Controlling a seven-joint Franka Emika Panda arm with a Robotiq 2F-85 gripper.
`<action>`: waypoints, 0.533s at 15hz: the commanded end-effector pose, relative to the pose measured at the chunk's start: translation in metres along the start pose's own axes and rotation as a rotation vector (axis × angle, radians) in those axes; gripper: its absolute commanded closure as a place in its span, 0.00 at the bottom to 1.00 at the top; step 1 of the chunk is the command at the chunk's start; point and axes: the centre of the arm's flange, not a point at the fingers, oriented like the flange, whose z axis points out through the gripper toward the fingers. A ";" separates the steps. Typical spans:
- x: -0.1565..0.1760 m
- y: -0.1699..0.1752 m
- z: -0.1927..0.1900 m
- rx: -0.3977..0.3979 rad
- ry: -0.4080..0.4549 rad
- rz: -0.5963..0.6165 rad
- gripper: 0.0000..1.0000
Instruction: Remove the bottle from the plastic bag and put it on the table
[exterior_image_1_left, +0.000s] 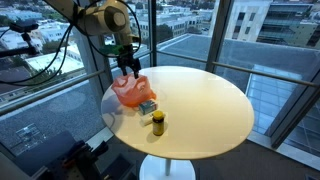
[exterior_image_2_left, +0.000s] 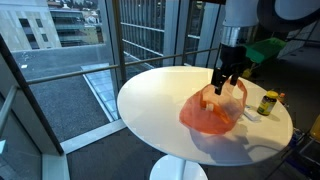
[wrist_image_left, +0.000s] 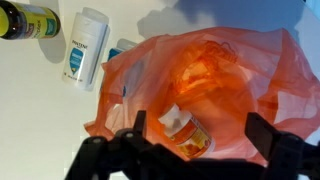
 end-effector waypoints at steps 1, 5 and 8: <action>0.000 0.001 0.006 -0.006 -0.007 0.002 0.00; -0.002 0.012 0.013 -0.016 -0.018 0.023 0.00; -0.004 0.030 0.016 -0.032 -0.021 0.057 0.00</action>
